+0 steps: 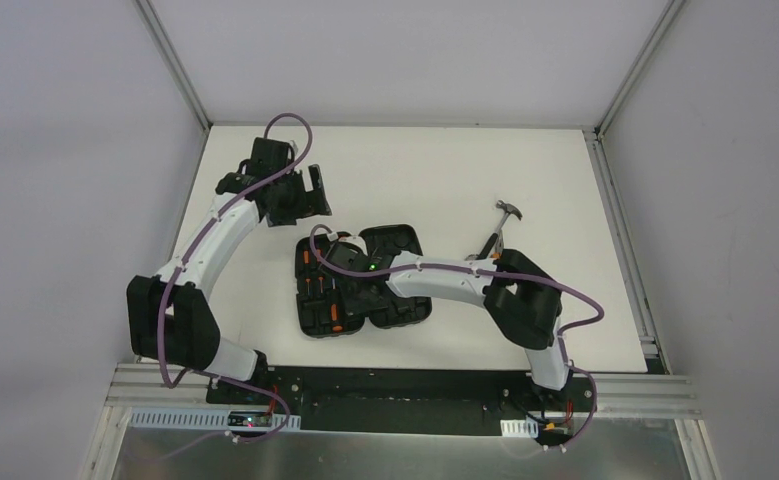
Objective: Pack the tool kit
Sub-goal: Adjust the screwdriver in the toolbox.
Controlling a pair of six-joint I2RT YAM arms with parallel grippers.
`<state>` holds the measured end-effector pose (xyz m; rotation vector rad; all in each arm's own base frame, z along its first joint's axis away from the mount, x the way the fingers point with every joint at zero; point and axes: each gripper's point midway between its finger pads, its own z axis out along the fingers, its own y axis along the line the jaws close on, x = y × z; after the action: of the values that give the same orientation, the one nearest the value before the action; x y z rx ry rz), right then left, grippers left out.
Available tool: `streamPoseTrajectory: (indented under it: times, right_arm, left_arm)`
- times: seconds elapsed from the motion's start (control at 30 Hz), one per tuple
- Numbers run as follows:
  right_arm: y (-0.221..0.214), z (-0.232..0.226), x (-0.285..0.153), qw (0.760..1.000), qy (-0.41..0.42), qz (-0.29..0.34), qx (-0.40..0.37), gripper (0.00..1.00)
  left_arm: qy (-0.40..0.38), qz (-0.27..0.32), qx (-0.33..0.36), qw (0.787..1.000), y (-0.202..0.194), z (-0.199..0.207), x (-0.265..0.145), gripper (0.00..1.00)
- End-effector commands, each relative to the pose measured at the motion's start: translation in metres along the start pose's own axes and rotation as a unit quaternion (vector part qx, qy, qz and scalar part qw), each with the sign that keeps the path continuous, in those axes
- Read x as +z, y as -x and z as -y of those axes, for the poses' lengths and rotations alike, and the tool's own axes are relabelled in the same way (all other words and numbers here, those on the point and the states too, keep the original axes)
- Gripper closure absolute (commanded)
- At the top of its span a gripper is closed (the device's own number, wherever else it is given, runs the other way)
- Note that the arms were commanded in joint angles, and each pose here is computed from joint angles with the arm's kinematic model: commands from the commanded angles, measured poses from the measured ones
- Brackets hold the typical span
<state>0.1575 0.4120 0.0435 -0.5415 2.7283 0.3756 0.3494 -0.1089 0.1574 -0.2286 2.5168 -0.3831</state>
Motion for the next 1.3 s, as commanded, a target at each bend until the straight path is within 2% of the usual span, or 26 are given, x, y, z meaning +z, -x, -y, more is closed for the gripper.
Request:
streamPoseTrajectory:
  times: [0.0,0.4,0.57,0.97,1.27]
  right_arm:
    - [0.015,-0.002,0.001,1.000,-0.006,0.014,0.009,1.00]
    - [0.040,0.009,-0.001,0.997,-0.010,0.065,0.050,1.00]
    - [0.045,0.006,-0.012,0.996,0.009,0.078,0.051,1.00]
    - [0.066,0.011,-0.040,0.989,0.033,0.117,0.087,0.83]
    - [0.071,0.010,-0.021,0.986,0.041,0.108,0.119,0.82]
  left_arm:
    - [0.034,0.027,0.018,0.999,0.001,-0.015,-0.017,0.11]
    - [0.031,0.023,0.022,0.999,-0.002,-0.015,-0.017,0.11]
    - [0.009,0.005,0.017,1.000,-0.010,-0.005,-0.013,0.15]
    - [-0.033,-0.065,-0.015,0.997,-0.029,0.035,0.018,0.44]
    - [-0.013,-0.102,-0.017,0.995,-0.041,0.040,0.049,0.62]
